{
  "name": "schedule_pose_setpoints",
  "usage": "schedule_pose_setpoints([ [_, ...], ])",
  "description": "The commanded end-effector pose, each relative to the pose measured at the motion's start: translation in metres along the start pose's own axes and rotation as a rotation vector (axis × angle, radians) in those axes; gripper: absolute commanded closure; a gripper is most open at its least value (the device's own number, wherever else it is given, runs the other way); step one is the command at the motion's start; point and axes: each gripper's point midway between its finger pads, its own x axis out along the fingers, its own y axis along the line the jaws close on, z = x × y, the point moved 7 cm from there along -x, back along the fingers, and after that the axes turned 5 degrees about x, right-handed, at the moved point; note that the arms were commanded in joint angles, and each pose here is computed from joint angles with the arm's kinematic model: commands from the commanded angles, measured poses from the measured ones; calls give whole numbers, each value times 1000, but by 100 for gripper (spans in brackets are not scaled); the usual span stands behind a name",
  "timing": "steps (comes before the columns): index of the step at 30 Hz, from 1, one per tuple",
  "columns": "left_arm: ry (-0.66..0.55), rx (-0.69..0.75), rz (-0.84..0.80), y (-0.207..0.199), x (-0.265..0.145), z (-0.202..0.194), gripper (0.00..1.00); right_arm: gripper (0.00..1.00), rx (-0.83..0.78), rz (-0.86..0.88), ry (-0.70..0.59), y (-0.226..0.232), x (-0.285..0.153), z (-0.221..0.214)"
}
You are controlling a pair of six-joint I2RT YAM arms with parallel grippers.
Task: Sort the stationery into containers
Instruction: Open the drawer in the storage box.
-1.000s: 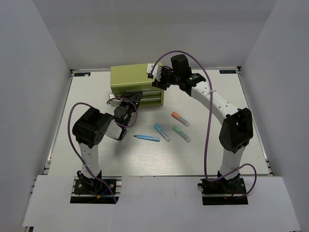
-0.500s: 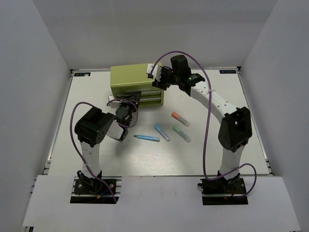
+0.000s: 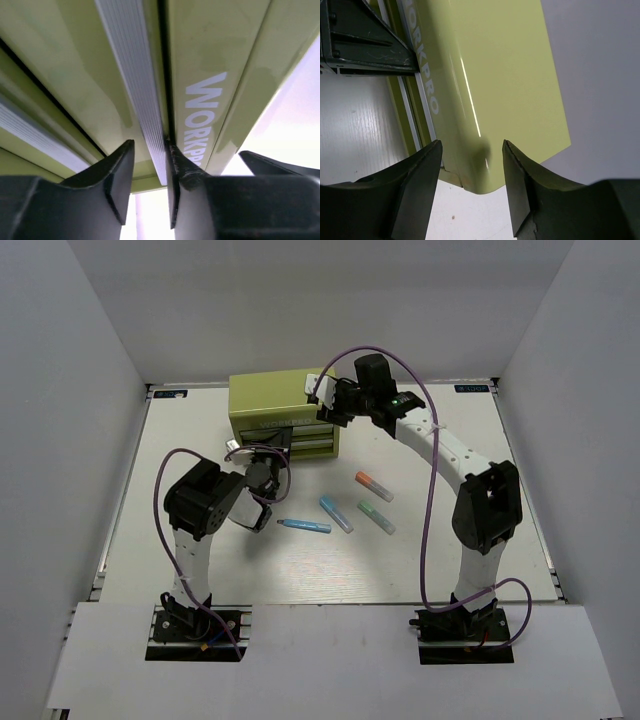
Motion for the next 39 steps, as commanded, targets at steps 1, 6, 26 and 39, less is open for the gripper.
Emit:
schedule_pose_setpoints([
  [1, -208, -140, -270, -51, 7, 33, 61, 42, -31, -3, -10, -8, 1, 3],
  [6, -186, -151, -264, -50, 2, 26, 68, 40, -27, -7, -7, -10, 0, 2],
  [26, -147, -141, -228, -44, -16, 23, 100, 19, -149, 80, -186, 0, -13, 33],
  [39, -109, -135, -231, -48, -27, 22, 100, 31, -131, 114, -80, -7, 15, 9],
])
